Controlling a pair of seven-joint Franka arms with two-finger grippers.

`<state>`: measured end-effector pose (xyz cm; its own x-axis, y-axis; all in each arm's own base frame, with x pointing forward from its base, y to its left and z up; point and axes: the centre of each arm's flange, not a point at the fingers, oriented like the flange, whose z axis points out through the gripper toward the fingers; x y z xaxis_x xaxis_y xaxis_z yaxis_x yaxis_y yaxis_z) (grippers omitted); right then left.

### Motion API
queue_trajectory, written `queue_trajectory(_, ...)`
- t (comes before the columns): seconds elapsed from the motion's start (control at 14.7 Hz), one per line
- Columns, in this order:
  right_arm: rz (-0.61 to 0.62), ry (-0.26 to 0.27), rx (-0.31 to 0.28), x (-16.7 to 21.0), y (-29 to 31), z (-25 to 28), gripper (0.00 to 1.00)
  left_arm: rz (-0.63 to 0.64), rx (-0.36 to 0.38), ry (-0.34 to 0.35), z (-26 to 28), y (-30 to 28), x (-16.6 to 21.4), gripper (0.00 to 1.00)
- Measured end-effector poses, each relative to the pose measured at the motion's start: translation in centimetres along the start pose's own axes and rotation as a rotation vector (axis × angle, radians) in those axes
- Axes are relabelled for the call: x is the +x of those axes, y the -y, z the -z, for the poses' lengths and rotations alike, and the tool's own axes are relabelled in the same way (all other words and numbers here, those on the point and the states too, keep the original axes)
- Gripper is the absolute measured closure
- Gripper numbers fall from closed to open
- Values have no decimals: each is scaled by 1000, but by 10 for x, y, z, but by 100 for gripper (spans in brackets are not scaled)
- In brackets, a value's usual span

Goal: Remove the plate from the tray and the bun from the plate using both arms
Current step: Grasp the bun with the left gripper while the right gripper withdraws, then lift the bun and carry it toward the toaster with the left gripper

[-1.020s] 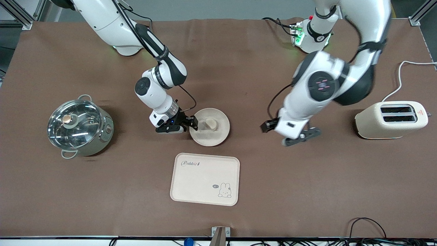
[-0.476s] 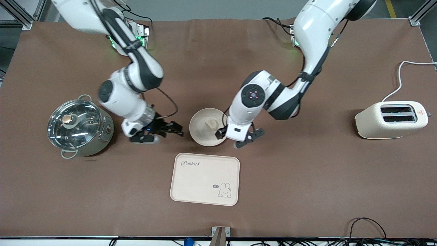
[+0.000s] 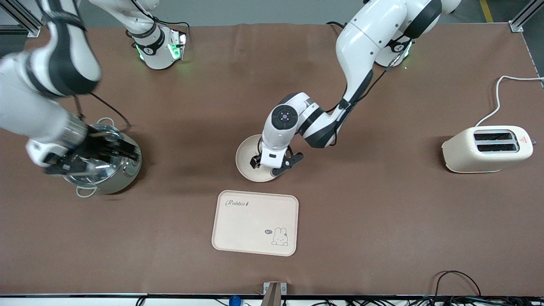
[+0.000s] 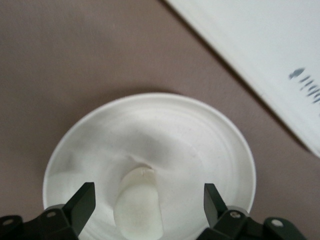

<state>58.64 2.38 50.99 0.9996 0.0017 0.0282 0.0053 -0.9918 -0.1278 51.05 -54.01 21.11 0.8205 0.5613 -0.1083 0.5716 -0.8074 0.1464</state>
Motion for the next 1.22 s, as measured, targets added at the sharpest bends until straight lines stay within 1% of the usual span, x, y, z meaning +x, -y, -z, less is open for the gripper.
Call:
queue_trajectory(0.07, 8, 0, -31, -11, -15, 29, 0, -1, 8, 4, -7, 0, -7, 7)
queue_trajectory(0.14, 16, 3, -56, -22, -27, 54, 0, 4, 15, 7, -13, 1, -14, 8)
queue_trajectory(0.2, 26, 5, -85, -32, -37, 77, 0, 12, 22, 9, -18, 2, -19, 13)
queue_trajectory(0.27, 33, 3, -117, -39, -45, 99, 0, 16, 27, 11, -22, 2, -24, 13)
queue_trajectory(0.34, 35, -1, -148, -44, -50, 120, 0, 17, 31, 12, -25, 3, -27, 19)
queue_trajectory(0.48, 31, -14, -188, -48, -53, 146, 0, 12, 35, 6, -28, 4, -27, 37)
queue_trajectory(0.54, 29, -22, -196, -48, -54, 152, 0, 10, 35, 2, -27, 4, -25, 37)
queue_trajectory(0.61, 25, -26, -198, -48, -56, 154, 0, 10, 34, -1, -27, 3, -24, 43)
queue_trajectory(0.75, 19, -23, -197, -47, -60, 153, 0, 10, 29, -4, -24, 1, -23, 63)
queue_trajectory(0.82, 18, -19, -197, -46, -61, 151, 0, 10, 23, -7, -22, 0, -22, 70)
queue_trajectory(1.02, 17, -13, -196, -43, -62, 147, 0, 24, 14, -20, 0, -7, -8, 70)
queue_trajectory(1.16, 15, -13, -194, -42, -63, 146, 0, 49, 19, -54, 33, -7, 24, 70)
queue_trajectory(1.22, 14, -14, -189, -42, -63, 146, 0, 69, 31, -81, 55, -3, 49, 70)
